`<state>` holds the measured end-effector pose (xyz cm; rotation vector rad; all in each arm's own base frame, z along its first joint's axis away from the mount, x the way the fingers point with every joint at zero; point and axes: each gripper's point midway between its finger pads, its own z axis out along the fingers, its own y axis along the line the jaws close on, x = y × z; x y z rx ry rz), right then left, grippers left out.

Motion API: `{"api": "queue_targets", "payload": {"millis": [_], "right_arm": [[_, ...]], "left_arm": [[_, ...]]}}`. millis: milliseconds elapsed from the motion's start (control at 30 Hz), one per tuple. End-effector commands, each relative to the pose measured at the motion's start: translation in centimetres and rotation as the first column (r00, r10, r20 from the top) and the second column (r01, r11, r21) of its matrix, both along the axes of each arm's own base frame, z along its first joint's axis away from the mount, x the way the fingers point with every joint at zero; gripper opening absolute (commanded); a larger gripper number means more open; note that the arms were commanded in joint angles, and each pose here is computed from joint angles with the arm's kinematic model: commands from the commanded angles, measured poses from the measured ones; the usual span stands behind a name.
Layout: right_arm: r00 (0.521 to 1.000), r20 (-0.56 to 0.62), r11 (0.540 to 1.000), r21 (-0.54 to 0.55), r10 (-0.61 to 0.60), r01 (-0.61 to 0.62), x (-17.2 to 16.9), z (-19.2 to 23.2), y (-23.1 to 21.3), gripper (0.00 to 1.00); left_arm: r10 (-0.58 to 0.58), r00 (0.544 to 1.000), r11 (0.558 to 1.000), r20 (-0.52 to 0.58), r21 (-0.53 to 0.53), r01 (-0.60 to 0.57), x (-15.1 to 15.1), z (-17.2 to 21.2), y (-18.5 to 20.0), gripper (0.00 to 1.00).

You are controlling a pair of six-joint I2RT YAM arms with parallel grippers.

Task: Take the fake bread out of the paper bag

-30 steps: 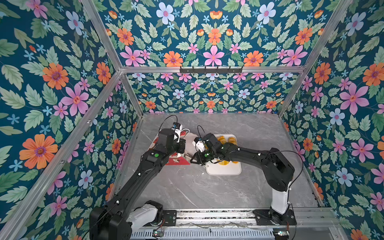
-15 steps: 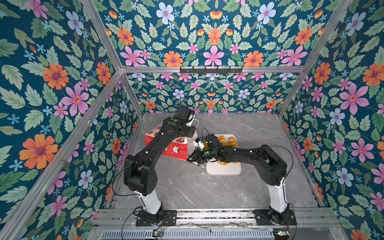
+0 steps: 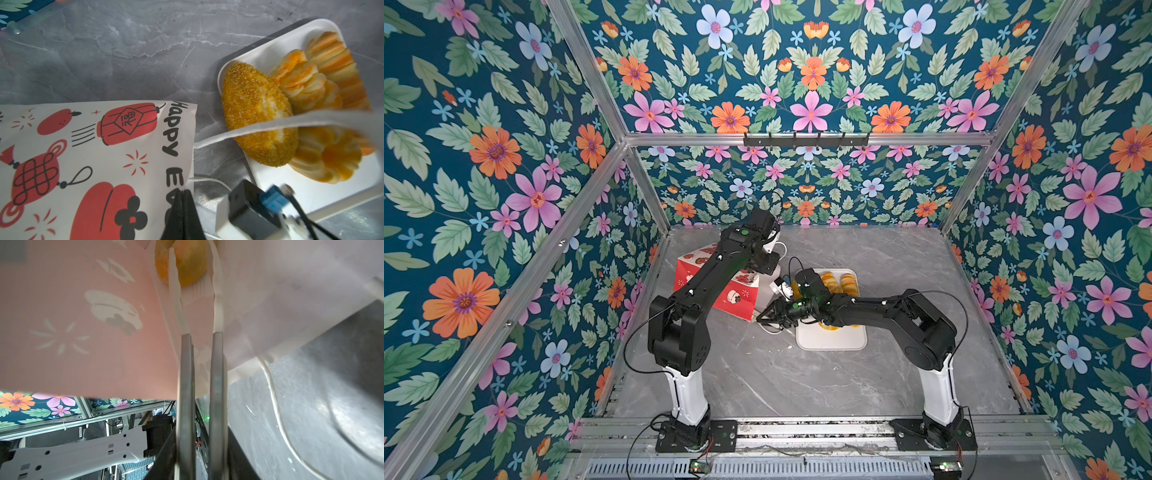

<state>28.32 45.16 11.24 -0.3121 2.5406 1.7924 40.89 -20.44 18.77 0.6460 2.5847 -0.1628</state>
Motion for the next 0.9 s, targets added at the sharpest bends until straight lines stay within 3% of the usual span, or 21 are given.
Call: {"api": "queue_targets", "payload": {"millis": [0,133,433,700,867], "right_arm": [[1.000,0.013,0.999,0.051,0.017,-0.018,0.0,1.0,0.5,0.32],[1.000,0.014,0.998,0.059,0.014,-0.014,0.1,1.3,0.6,0.32],[1.000,0.025,0.999,0.037,-0.005,0.004,-0.1,1.0,-0.1,0.32],[0.994,0.104,0.997,-0.074,-0.021,0.029,-0.1,-0.2,-1.6,0.32],[0.985,0.173,0.977,-0.202,-0.027,0.062,-0.1,-1.4,-3.4,0.32]], "left_arm": [[-0.008,1.000,0.998,0.004,-0.064,0.008,0.6,0.7,-1.4,0.00],[0.003,1.000,1.000,-0.020,0.008,-0.003,1.7,-0.4,-1.2,0.00],[0.031,0.999,0.999,-0.013,0.027,-0.030,1.6,-0.9,-0.6,0.00],[0.033,0.989,0.993,0.145,-0.113,-0.017,-2.5,0.5,0.6,0.00],[0.032,0.989,0.991,0.145,-0.132,-0.013,-6.5,-1.5,2.2,0.00]]}}
